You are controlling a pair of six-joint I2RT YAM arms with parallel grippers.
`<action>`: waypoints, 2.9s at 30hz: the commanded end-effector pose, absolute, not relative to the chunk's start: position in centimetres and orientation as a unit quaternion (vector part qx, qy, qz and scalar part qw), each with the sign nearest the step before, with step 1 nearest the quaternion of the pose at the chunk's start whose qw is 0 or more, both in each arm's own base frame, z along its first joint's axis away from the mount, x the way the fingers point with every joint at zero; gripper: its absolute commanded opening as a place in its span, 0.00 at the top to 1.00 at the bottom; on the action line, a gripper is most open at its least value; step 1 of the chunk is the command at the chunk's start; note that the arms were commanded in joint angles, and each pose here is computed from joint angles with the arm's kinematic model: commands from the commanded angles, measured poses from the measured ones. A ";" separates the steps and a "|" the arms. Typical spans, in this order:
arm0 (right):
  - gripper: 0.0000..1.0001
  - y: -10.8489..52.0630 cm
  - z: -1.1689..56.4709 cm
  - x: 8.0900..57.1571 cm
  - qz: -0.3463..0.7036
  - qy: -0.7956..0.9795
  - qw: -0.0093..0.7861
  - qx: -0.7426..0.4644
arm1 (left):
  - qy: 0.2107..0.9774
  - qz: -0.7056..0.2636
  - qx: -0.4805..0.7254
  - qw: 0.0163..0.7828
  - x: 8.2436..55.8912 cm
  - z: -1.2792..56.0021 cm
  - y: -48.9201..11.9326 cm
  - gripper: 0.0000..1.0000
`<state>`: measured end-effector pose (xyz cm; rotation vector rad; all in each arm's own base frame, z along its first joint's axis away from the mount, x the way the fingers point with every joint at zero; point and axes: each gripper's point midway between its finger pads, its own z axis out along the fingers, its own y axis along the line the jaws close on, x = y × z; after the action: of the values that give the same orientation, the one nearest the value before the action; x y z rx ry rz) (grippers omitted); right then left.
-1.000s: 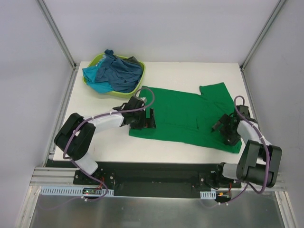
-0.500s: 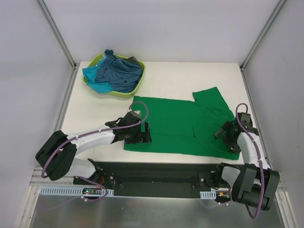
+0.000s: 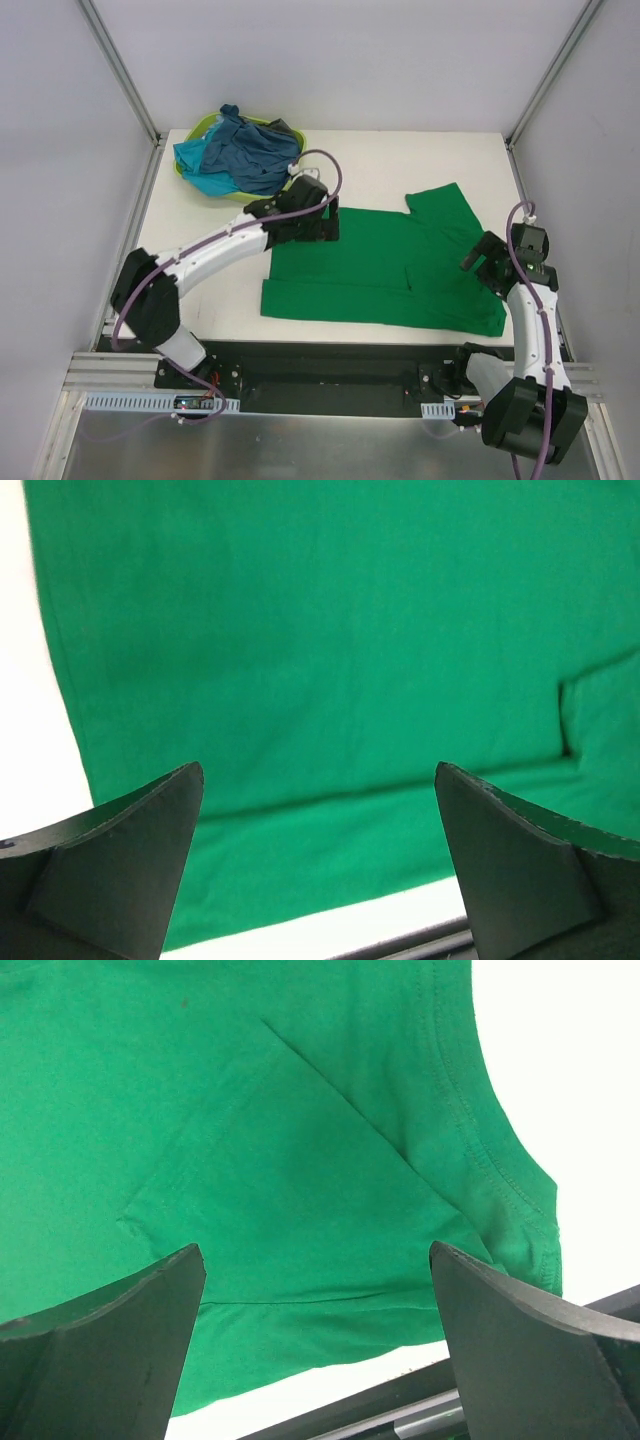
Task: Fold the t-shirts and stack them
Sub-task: Fold the flattened tshirt in 1/3 of the way, then grap the side of the flattened tshirt furthest away from the robot with both arms
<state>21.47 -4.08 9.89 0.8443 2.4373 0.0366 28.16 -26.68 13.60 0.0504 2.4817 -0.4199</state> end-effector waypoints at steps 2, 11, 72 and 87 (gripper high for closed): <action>0.04 -3.7 12.6 23.4 0.043 0.897 0.336 0.285 | 0.947 -0.063 0.021 0.313 35.1 13.5 -25.5 0.01; 0.04 -3.2 13.0 24.8 0.064 0.891 0.359 0.269 | 0.956 0.023 -0.020 0.291 45.0 11.4 -24.8 0.01; 0.04 -2.5 11.6 25.1 0.085 0.897 0.347 0.261 | 0.968 0.068 -0.175 0.165 44.9 0.3 -16.0 0.73; 0.04 -2.0 13.9 32.1 0.085 0.902 0.355 0.231 | 0.972 0.063 -0.146 0.172 45.2 1.3 -16.1 1.00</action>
<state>26.93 -2.17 10.87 0.6856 2.3964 0.2328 47.62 -17.65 2.08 -0.4668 2.6595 0.0959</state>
